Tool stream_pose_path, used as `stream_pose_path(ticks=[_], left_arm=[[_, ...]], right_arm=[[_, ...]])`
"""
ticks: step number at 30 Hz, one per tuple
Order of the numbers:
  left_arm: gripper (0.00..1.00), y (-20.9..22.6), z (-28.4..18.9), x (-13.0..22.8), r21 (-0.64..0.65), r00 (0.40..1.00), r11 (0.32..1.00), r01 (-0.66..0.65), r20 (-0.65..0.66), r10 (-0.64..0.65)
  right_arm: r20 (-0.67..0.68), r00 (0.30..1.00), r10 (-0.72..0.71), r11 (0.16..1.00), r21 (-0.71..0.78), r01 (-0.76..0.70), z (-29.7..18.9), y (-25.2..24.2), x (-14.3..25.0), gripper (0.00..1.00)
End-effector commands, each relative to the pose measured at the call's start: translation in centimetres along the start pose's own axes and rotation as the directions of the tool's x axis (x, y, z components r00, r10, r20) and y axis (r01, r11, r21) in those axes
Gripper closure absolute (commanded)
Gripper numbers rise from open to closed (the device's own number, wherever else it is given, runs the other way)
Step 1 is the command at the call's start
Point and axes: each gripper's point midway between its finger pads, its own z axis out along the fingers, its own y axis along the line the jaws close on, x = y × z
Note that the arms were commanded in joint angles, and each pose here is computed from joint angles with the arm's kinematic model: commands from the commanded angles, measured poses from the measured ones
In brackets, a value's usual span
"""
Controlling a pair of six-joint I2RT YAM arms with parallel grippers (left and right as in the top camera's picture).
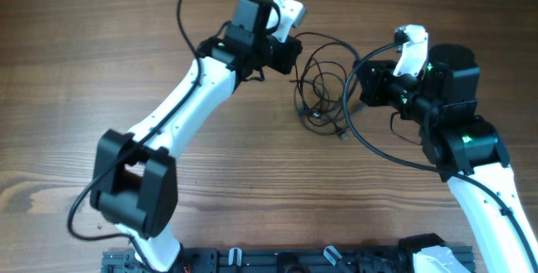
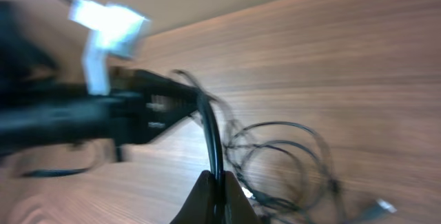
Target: Untangle cables
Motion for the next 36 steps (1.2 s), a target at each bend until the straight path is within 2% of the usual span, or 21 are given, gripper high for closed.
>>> stream_pose_path(ticks=[1, 2, 3, 4, 5, 7, 8, 12, 14, 17, 21, 23, 27, 32, 36], left_arm=[[0.96, -1.7, -5.3, -4.1, 0.008, 0.99, 0.999, -0.036, 0.138, 0.035], [0.96, -2.2, -6.4, -4.9, 0.008, 0.984, 0.999, -0.051, 0.17, 0.048], [0.96, -2.6, -7.3, -5.6, 0.008, 0.979, 0.998, -0.063, 0.197, 0.06], [0.96, -3.3, -8.5, -6.4, 0.008, 0.97, 0.997, -0.078, 0.232, 0.074], [0.96, -3.8, -9.8, -7.2, 0.008, 0.961, 0.996, -0.089, 0.264, 0.084], [0.96, -4.9, -12.1, -8.4, 0.007, 0.942, 0.994, -0.108, 0.321, 0.1], [0.96, -5.4, -13.2, -9.0, 0.006, 0.931, 0.993, -0.116, 0.349, 0.106], [0.96, -7.1, -17.5, -10.9, -0.011, 0.883, 0.989, -0.148, 0.449, 0.137], [0.96, -7.7, -19.3, -11.6, -0.028, 0.857, 0.987, -0.161, 0.492, 0.154], [0.96, -8.3, -20.8, -12.3, -0.032, 0.832, 0.985, -0.172, 0.531, 0.162], [0.96, -8.8, -21.4, -12.6, 0.002, 0.827, 0.99, -0.142, 0.55, 0.117], [0.96, -8.8, -21.4, -12.6, 0.01, 0.829, 0.991, -0.131, 0.549, 0.104], [0.95, -9.2, -21.5, -12.6, 0.034, 0.828, 0.99, -0.138, 0.552, 0.097], [0.95, -9.2, -21.6, -12.7, 0.033, 0.826, 0.99, -0.138, 0.556, 0.096], [0.95, -9.4, -21.9, -13.2, 0.032, 0.812, 0.988, -0.148, 0.575, 0.103]], right_arm=[[0.086, 0.996, 0.002, 0.978, 0.208, -0.02, -1.1, -3.3, -1.6, 0.96], [0.093, 0.996, 0.004, 0.962, 0.272, -0.029, -1.3, -4.6, -1.5, 0.94], [0.093, 0.996, 0.005, 0.942, 0.334, -0.036, -1.4, -5.8, -1.4, 0.87], [0.092, 0.996, 0.017, 0.922, 0.384, -0.051, -1.4, -6.8, -1.1, 0.77], [0.077, 0.997, 0.024, 0.911, 0.409, -0.053, -1.2, -7.4, -0.7, 0.52], [0.04, 0.999, 0.037, 0.905, 0.422, -0.05, -0.4, -8.0, 0.1, 0.36], [0.019, 0.999, 0.045, 0.907, 0.419, -0.049, 0.1, -8.1, 0.5, 0.32], [-0.095, 0.994, 0.051, 0.951, 0.309, -0.019, 2.3, -6.8, 2.5, 0.29], [-0.183, 0.983, -0.015, 0.986, 0.158, 0.045, 3.4, -4.6, 3.8, 0.28], [-0.239, 0.966, -0.1, 0.995, -0.02, 0.098, 4.0, -2.1, 4.9, 0.25], [-0.249, 0.962, -0.107, 0.994, -0.033, 0.102, 4.9, -2.2, 5.1, 0.21], [-0.265, 0.95, -0.165, 0.985, -0.087, 0.147, 5.7, -1.9, 5.6, 0.21], [-0.275, 0.92, -0.278, 0.949, -0.226, 0.219, 7.2, -1.0, 6.8, 0.22], [-0.28, 0.874, -0.397, 0.855, -0.458, 0.242, 7.5, 1.2, 9.3, 0.32], [-0.235, 0.857, -0.46, 0.763, -0.598, 0.245, 6.7, 3.0, 10.6, 0.28]])
